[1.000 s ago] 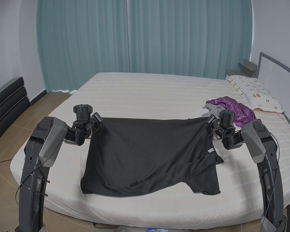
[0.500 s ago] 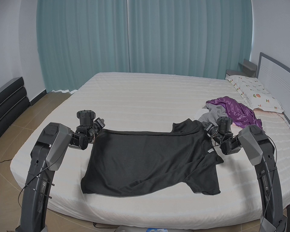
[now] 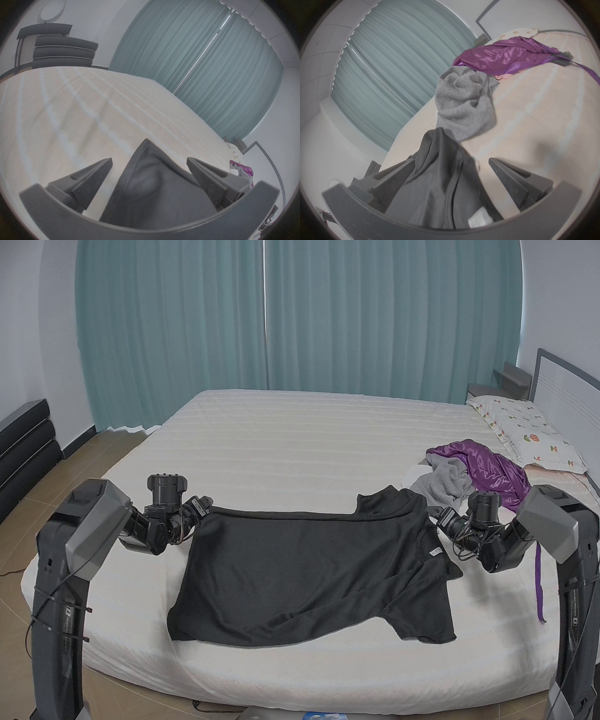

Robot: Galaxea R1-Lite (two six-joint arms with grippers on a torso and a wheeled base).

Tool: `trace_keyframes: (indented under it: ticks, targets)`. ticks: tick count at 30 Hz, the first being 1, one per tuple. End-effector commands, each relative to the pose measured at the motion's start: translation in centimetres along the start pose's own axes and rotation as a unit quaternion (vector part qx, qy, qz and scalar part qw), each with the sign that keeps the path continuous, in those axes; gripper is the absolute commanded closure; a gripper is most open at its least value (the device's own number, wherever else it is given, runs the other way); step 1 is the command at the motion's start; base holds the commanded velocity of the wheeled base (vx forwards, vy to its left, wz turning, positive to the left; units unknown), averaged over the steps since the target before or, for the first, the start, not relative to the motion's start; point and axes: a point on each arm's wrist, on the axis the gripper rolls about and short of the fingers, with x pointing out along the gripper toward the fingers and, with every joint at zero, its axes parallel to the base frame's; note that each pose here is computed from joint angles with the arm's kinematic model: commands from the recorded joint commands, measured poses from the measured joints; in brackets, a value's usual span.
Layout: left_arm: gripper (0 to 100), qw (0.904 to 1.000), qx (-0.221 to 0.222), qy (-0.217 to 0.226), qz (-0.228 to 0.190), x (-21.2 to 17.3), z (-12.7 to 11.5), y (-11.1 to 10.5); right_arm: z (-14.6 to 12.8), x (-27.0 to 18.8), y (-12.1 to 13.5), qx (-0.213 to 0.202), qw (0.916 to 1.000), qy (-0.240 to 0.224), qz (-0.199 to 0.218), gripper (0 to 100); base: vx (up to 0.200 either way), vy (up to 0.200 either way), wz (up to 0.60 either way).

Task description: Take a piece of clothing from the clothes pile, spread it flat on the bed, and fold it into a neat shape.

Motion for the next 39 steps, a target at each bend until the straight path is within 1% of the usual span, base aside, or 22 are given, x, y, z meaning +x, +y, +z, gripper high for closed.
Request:
trace_keyframes:
  ticks: [1, 3, 4, 7, 12, 15, 16, 17, 21, 22, 25, 28, 31, 34, 39]
  targets:
    - [0, 0.9987, -0.015, 0.046, -0.017, -11.4, 2.4, -0.7, 1.3, -10.9, 2.0, 0.039, 0.997, 0.046, 0.049, 0, 0.0, 0.0, 0.0]
    - [0, 0.9969, -0.031, 0.07, -0.016, -13.8, 1.8, -0.3, 0.1, -12.8, 1.5, 0.045, 0.9961, 0.06, 0.046, 0, 0.0, 0.0, 0.0]
    - [0, 0.9967, -0.032, 0.073, -0.016, -14.0, 1.7, -0.2, 0.0, -13.1, 1.5, 0.045, 0.996, 0.062, 0.045, 0, 0.0, 0.0, 0.0]
    - [0, 0.9942, -0.047, 0.096, -0.009, -17.0, 0.4, 0.1, -1.5, -16.0, 1.0, 0.047, 0.9951, 0.078, 0.039, 0, 0.0, 0.0, 0.0]
    - [0, 0.9912, -0.04, 0.126, -0.006, -20.6, -1.9, 0.8, -3.8, -19.2, 0.5, 0.044, 0.992, 0.116, 0.025, 0, 0.0, 0.0, 0.0]
    - [0, 0.9903, -0.039, 0.133, -0.007, -21.7, -3.2, 1.4, -4.7, -20.2, 0.1, 0.047, 0.9903, 0.13, 0.016, 0, 0.0, 0.0, 0.0]
    - [0, 0.9903, -0.039, 0.133, -0.007, -21.7, -3.2, 1.4, -4.7, -20.2, 0.1, 0.047, 0.9903, 0.13, 0.016, 0, 0.0, 0.0, 0.0]
    - [0, 0.9897, -0.039, 0.137, -0.01, -22.4, -4.1, 1.9, -5.4, -20.9, -0.2, 0.055, 0.9885, 0.141, 0.008, 0, 0.0, 0.0, 0.0]
    - [0, 0.9885, -0.044, 0.144, -0.007, -23.1, -5.4, 2.8, -6.3, -21.7, -0.7, 0.061, 0.9861, 0.154, 0.003, 0, 0.0, 0.0, 0.0]
    - [0, 0.9885, -0.044, 0.144, -0.007, -23.1, -5.4, 2.8, -6.3, -21.7, -0.7, 0.061, 0.9861, 0.154, 0.003, 0, 0.0, 0.0, 0.0]
    - [0, 0.9869, -0.062, 0.149, -0.003, -23.6, -6.1, 3.5, -6.7, -22.6, -1.1, 0.065, 0.9836, 0.168, 0.007, 0, 0.0, 0.0, 0.0]
    - [0, 0.9858, -0.074, 0.151, -0.001, -23.8, -6.3, 3.7, -6.8, -23.0, -1.4, 0.068, 0.9819, 0.177, 0.012, 0, -0.2, 0.0, 0.0]
    - [0, 0.9843, -0.076, 0.159, 0.0, -23.7, -6.7, 3.9, -6.9, -23.0, -1.5, 0.07, 0.9811, 0.18, 0.012, 0, -0.2, 0.0, 0.0]
    - [0, 0.9823, -0.078, 0.17, 0.004, -23.6, -7.2, 4.1, -7.2, -22.9, -1.6, 0.069, 0.9803, 0.185, 0.009, 0, 0.0, 0.0, 0.0]
    - [0, 0.9802, -0.109, 0.166, 0.0, -23.0, -7.5, 4.0, -7.2, -22.9, -1.5, 0.07, 0.9799, 0.186, 0.009, 0, 0.0, 0.0, 0.0]
